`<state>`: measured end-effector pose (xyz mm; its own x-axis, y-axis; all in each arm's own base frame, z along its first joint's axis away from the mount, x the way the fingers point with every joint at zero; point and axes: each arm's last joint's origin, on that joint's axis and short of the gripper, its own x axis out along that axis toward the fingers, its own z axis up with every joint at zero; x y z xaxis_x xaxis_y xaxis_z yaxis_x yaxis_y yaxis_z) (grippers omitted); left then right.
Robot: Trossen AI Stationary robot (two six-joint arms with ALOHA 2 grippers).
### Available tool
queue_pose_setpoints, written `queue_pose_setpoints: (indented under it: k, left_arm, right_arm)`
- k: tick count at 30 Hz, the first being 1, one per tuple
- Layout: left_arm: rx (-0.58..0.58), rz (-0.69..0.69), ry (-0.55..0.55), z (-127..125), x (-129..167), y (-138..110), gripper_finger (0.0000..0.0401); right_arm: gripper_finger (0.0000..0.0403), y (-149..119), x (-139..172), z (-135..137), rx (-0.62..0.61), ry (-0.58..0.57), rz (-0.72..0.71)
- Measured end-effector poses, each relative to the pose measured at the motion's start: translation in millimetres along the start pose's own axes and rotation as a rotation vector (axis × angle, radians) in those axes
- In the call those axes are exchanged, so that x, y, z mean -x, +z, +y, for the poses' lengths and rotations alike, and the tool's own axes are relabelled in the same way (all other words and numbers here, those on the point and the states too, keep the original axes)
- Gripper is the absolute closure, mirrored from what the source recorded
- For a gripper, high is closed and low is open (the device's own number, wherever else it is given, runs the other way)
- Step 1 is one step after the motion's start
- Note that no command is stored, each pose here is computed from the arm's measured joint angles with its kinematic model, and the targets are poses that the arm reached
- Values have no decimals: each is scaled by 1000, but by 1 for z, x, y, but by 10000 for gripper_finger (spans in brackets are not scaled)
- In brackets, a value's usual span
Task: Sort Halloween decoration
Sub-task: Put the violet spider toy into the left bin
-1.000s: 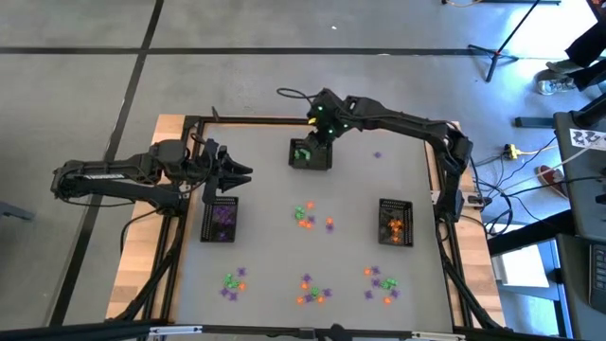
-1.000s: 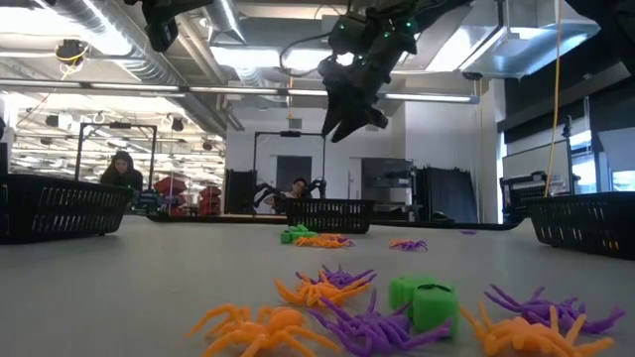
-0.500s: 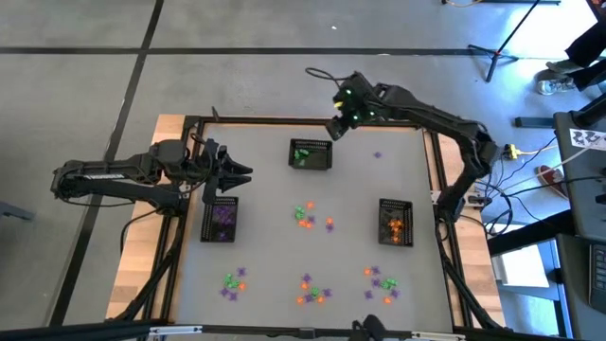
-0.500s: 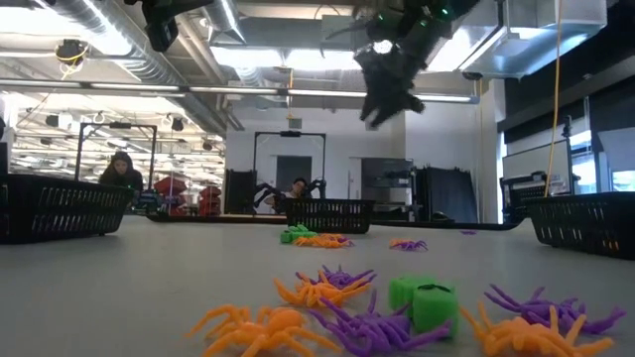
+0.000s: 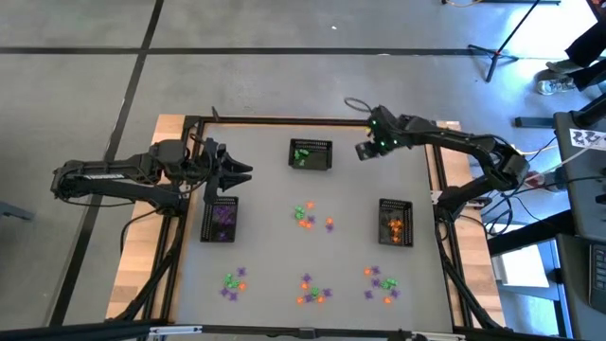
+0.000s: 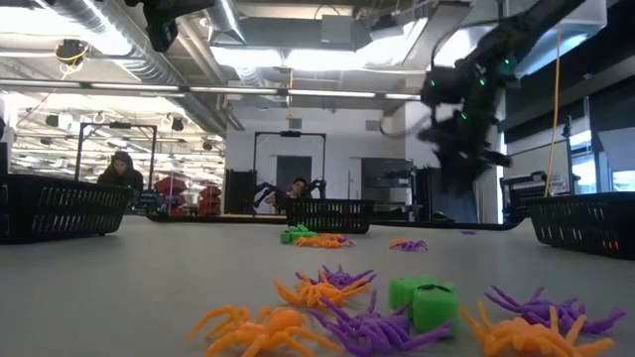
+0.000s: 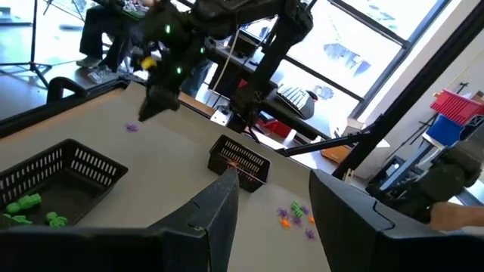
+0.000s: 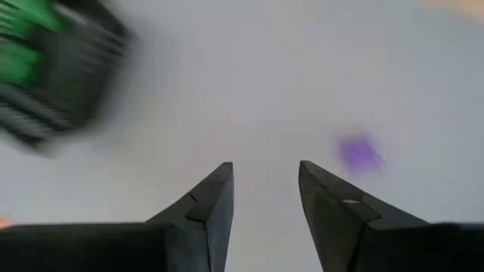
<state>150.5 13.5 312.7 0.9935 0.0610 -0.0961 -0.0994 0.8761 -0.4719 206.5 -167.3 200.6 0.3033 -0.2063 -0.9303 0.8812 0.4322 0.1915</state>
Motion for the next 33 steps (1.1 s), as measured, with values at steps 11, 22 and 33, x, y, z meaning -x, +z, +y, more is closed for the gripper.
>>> queue_pose_setpoints:
  k: [11, 22, 33]
  left_arm:
    - [2, -11, 23, 1, 0, 0, 248]
    - [22, -20, 41, 1, 0, 0, 248]
    - [27, -34, 70, 2, 0, 1, 248]
  right_arm:
    - [256, -19, -17, -15, 1, -160, 11]
    - [256, 0, -15, -49, -104, -94, -5]
    - [256, 3, -23, -58, -98, -64, 32]
